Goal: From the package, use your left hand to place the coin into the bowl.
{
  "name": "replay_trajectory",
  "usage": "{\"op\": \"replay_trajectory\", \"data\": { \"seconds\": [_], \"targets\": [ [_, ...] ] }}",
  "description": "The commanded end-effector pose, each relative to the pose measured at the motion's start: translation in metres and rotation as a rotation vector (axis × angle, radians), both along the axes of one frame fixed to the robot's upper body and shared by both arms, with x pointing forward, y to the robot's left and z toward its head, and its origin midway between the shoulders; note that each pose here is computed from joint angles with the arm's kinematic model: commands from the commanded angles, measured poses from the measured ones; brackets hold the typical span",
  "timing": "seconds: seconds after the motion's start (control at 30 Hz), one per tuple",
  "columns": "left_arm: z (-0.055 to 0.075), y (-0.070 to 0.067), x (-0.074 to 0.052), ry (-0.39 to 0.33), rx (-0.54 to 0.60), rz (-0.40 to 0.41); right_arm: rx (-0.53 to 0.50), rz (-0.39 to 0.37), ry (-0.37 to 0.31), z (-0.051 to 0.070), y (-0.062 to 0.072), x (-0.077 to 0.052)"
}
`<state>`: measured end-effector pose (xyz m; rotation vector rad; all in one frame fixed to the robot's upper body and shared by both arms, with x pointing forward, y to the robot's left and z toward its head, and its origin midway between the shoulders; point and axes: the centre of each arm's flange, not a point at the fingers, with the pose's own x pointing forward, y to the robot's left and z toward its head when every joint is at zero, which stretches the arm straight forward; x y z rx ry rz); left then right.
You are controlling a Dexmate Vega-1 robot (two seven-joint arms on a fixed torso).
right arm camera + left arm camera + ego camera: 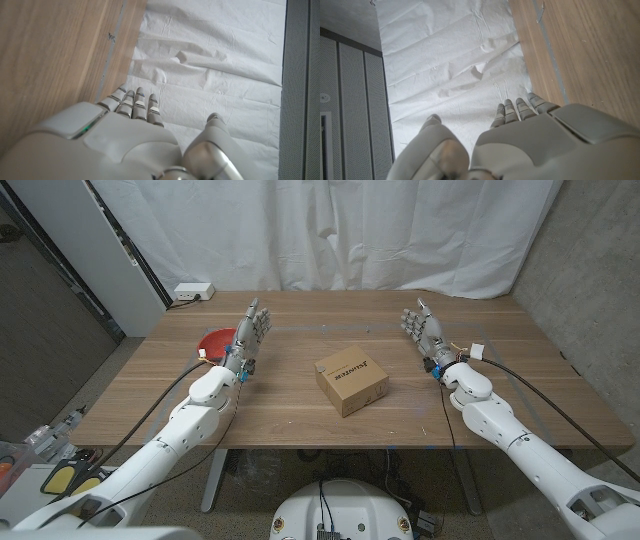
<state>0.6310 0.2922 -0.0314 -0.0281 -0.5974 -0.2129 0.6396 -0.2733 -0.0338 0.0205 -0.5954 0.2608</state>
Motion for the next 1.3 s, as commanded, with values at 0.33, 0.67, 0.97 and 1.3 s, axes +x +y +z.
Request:
{"op": "replay_trajectory", "data": {
  "seconds": [0.33,0.67,0.97,1.3],
  "targets": [
    [0.005,0.005,-0.013,-0.052,0.028,-0.010,-0.003,-0.007,-0.057,0.011,0.004,-0.013],
    [0.005,0.005,-0.027,-0.117,0.049,0.006,0.013,0.003,-0.073,0.014,0.004,-0.016],
    [0.001,0.001,-0.036,-0.204,0.035,0.036,0.037,-0.011,-0.073,0.008,0.002,-0.018],
    [-0.007,-0.002,-0.039,-0.218,0.050,0.035,0.048,-0.022,-0.065,0.003,0.000,-0.025]
  ]
}}
